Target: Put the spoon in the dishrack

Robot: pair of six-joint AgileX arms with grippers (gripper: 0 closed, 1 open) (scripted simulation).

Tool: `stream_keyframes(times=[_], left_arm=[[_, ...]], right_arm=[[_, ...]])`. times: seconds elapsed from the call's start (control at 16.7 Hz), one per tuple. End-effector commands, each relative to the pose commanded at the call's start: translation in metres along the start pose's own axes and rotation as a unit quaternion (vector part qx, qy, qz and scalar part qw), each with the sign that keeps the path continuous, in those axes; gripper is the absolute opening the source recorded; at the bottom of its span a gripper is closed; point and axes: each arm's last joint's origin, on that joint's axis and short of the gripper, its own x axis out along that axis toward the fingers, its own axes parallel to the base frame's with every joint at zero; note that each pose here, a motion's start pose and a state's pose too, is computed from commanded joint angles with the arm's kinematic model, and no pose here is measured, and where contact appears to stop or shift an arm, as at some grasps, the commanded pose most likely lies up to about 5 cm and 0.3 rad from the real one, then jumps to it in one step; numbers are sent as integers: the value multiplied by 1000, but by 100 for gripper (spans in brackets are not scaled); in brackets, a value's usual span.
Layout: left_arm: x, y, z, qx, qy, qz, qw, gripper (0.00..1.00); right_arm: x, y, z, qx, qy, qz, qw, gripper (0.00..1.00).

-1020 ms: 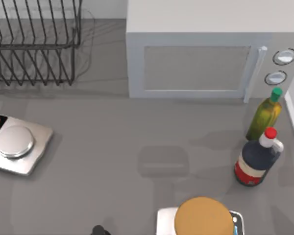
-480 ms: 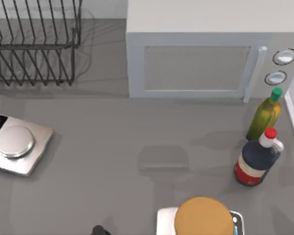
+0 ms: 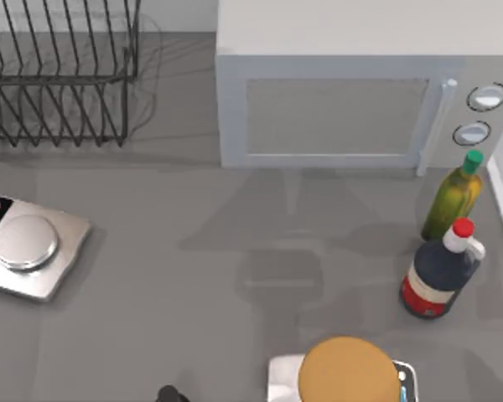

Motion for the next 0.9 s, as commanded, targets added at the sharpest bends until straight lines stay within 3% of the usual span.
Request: stream_keyframes(times=[0.24,0.48,0.84,0.9], left_arm=[[46,-5,-66,2,-9,-2,1000,0],[61,-12,-114,0,-4,-2,1000,0],[63,-14,-122,-1,-2,-2,1000,0],[63,-14,-122,-1,-2,-2,1000,8]], right_arm=[[0,0,0,0,0,0,1000,100],[0,0,0,0,0,0,1000,100],[0,0,0,0,0,0,1000,100],[0,0,0,0,0,0,1000,100]])
